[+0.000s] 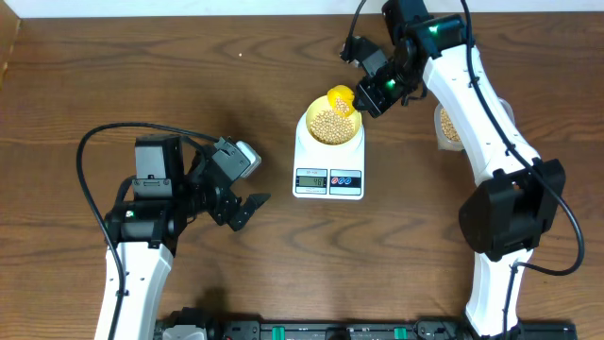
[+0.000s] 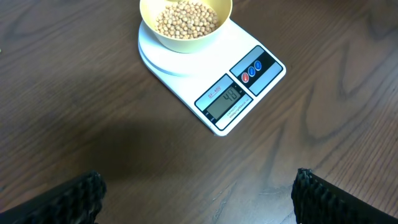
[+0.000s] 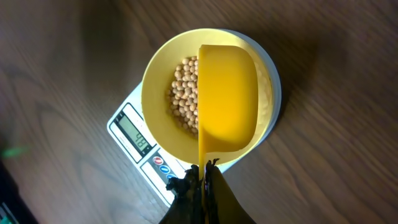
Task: Scoop item into bowl and weigh 50g on scale
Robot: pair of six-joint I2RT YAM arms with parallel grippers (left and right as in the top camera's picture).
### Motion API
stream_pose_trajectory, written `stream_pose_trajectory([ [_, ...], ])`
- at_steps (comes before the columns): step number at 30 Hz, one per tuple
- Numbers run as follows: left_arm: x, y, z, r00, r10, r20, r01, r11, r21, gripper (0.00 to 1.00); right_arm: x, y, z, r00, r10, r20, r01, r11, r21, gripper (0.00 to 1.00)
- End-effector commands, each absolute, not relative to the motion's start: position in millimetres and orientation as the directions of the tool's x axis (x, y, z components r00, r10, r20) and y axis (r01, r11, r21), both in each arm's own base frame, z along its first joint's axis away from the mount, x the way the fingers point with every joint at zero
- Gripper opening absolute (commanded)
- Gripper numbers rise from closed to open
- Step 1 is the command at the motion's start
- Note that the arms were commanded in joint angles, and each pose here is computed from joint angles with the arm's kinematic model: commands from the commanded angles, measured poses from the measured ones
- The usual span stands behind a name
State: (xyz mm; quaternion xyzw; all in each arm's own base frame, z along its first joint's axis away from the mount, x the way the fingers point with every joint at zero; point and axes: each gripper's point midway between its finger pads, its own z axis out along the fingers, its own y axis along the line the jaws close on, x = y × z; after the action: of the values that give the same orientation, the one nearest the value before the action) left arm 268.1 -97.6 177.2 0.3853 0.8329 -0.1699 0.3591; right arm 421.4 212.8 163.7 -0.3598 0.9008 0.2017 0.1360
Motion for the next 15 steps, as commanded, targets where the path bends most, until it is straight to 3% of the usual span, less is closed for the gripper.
stream_pose_trajectory([
  [1,267.9,-96.0,174.1,-0.452,0.523,-0.722,0.763,0.647,-0.009,0.98,420.8,219.6,181.1,-0.644,-0.628,-0.437,-0.752,0.623,0.214,0.01],
  [15,267.9,-96.0,174.1,-0.452,0.523,-0.722,0.763,0.647,-0.009,0.98,415.9,223.7,187.7,-0.679,-0.577,-0.455,-0.728,0.61,0.313,0.01],
])
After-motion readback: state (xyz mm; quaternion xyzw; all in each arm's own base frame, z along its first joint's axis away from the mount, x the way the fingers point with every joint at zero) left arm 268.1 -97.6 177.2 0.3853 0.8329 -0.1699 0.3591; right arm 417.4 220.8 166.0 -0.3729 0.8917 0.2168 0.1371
